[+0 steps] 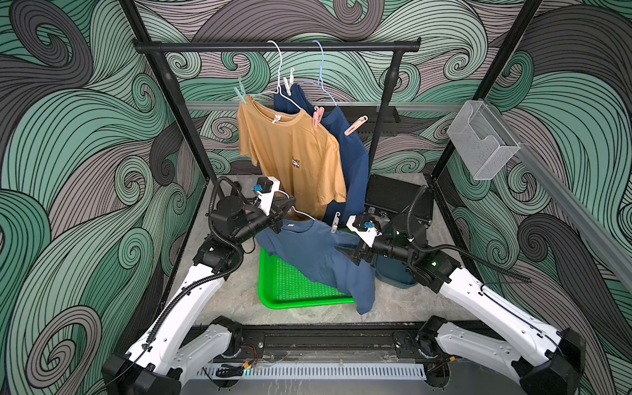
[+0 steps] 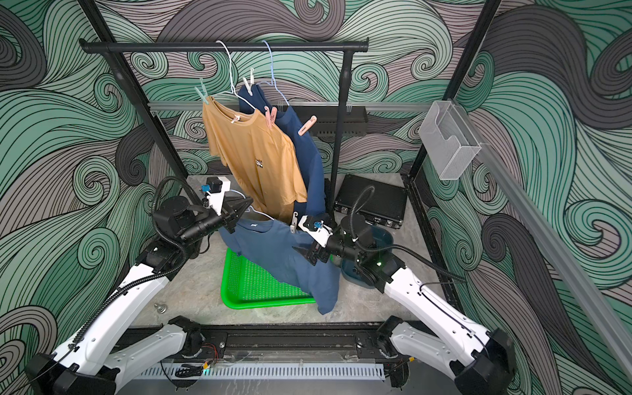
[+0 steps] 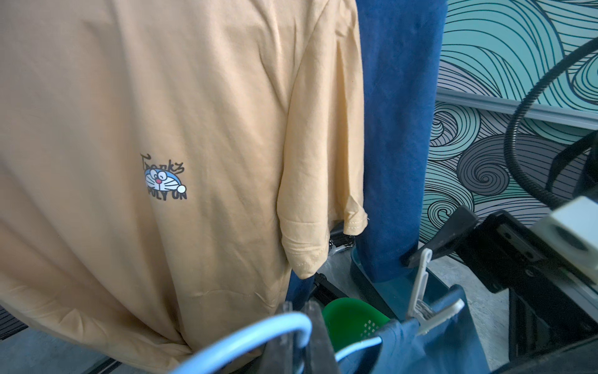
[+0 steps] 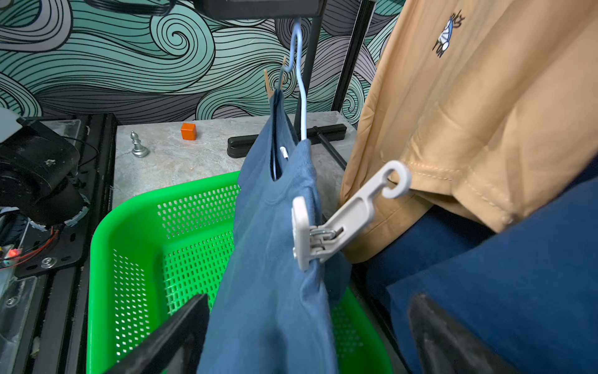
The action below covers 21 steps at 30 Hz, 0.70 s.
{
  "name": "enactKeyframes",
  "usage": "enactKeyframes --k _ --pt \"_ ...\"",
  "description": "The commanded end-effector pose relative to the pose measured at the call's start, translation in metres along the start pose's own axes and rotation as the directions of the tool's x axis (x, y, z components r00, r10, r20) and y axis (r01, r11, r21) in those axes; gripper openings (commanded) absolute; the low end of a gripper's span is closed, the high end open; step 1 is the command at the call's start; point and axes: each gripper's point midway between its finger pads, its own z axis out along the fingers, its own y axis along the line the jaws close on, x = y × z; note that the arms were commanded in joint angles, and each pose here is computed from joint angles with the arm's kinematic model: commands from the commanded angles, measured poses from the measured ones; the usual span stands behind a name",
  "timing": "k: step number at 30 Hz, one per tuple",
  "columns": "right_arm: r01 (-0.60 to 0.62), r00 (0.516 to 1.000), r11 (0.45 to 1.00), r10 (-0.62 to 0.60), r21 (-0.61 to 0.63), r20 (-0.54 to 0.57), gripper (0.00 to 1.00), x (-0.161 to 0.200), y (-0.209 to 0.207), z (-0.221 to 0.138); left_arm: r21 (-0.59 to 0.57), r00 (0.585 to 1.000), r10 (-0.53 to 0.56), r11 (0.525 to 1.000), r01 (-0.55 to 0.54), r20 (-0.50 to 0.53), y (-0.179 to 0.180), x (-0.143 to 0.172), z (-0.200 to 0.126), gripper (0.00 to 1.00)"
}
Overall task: Remove the clothespins securing t-shirts to the hanger
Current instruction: Pick up the hanger from the clothes rail, then remove the clothespin from the hanger.
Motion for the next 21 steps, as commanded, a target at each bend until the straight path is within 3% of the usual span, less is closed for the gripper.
enactKeyframes --k 1,11,21 --pt "0.009 1.000 1.000 -0.009 0.029 -0.010 0.99 0.003 -0.003 -0.006 -0.003 0.998 0.023 1.000 -0.023 0.058 -0.004 -0.024 -0.007 0.00" --pt "-0.061 0.998 0.994 0.059 -0.086 -0.026 0.99 -0.031 0.002 -0.011 0.023 0.991 0.070 0.997 -0.073 0.116 -0.019 -0.044 -0.023 0.00" --pt "-0.149 0.989 0.973 0.147 -0.175 -0.022 0.87 -0.052 0.005 -0.001 0.021 0.989 0.088 0.996 -0.091 0.121 -0.022 -0.045 -0.028 0.00"
